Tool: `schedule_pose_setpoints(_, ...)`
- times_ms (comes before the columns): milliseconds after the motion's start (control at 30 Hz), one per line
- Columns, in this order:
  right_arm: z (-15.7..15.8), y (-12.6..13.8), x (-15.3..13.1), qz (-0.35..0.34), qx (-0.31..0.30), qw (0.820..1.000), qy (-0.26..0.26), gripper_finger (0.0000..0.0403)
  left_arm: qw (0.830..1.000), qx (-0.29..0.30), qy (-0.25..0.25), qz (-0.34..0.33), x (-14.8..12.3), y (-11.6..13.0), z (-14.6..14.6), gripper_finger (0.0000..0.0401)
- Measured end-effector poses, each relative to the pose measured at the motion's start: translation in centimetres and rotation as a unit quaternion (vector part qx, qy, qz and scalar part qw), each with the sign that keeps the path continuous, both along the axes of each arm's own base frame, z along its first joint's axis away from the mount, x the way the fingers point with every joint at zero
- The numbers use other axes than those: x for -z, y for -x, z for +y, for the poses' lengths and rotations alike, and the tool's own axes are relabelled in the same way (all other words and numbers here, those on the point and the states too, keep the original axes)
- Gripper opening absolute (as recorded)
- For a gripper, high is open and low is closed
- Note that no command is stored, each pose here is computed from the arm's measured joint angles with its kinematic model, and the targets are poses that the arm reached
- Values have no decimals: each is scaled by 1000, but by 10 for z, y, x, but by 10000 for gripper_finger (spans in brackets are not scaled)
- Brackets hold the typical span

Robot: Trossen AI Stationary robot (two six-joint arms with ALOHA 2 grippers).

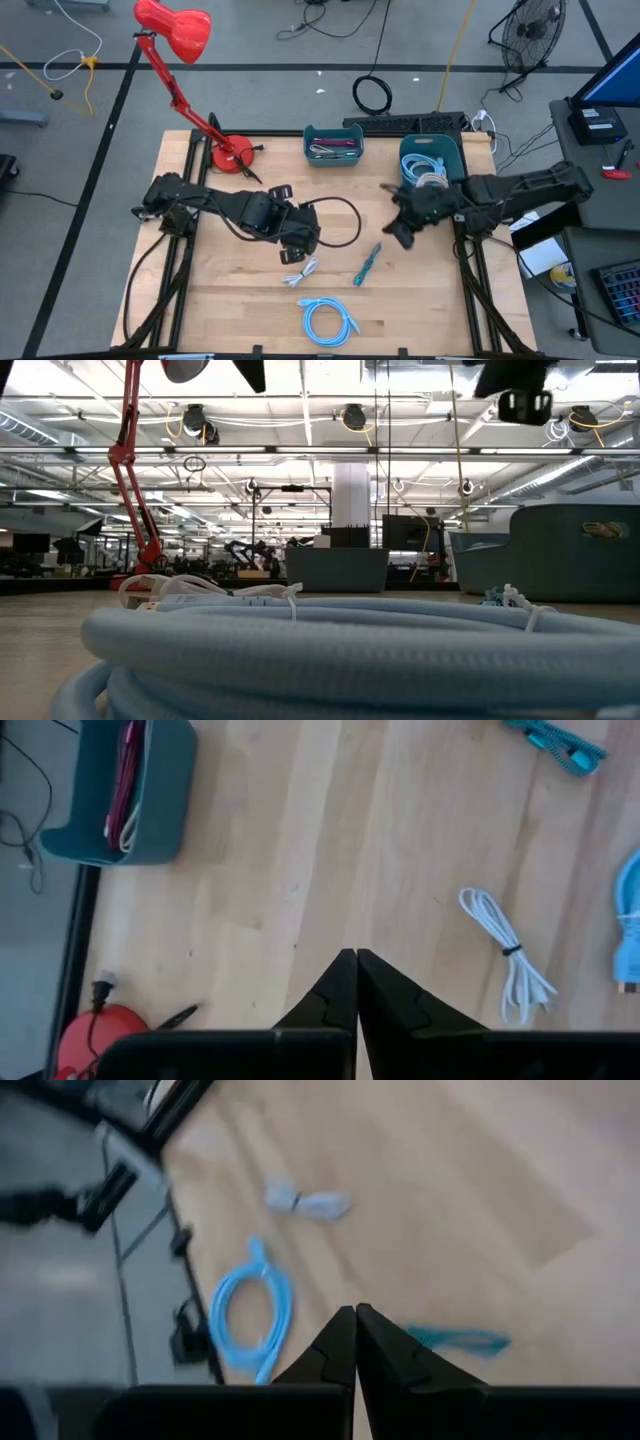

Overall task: Pick & Place USB Port
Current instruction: Put the white charger cable into the left blue bin

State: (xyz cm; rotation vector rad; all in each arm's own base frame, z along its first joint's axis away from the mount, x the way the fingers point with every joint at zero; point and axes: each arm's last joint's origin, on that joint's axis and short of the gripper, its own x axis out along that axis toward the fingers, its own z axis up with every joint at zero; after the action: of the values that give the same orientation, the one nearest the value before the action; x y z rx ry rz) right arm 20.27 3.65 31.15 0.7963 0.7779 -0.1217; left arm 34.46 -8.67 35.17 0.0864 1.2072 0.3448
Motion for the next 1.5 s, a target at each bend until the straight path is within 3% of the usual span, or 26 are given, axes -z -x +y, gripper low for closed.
schedule_pose_setpoints(133, 28, 8, 1, 10, -62, 998, -5, 0, 1000, -9, 10, 2, 13, -6, 6, 3)
schedule_pose_setpoints(367, 69, 24, -2, -7, -123, 992, -20, 0, 990, 3, 140, 10, 69, -21, 3, 36)
schedule_pose_setpoints(600, 94, 40, -3, -12, -166, 986, -23, 0, 982, -74, 172, 22, 115, -14, -4, 114)
schedule_pose_setpoints(800, 105, 50, -3, -18, -185, 983, -9, 0, 973, -49, 223, -24, 121, -19, -33, 187)
schedule_pose_setpoints(1100, 101, 57, -6, -53, -151, 986, 44, 0, 975, -95, 201, -19, 154, -25, -56, 202)
schedule_pose_setpoints(1333, 97, 60, -15, -84, -147, 985, 36, 0, 978, -115, 165, 52, 191, -25, -58, 202)
schedule_pose_setpoints(1500, 96, 61, -18, -98, -153, 983, 39, 0, 980, -123, 136, 78, 203, -23, -55, 202)
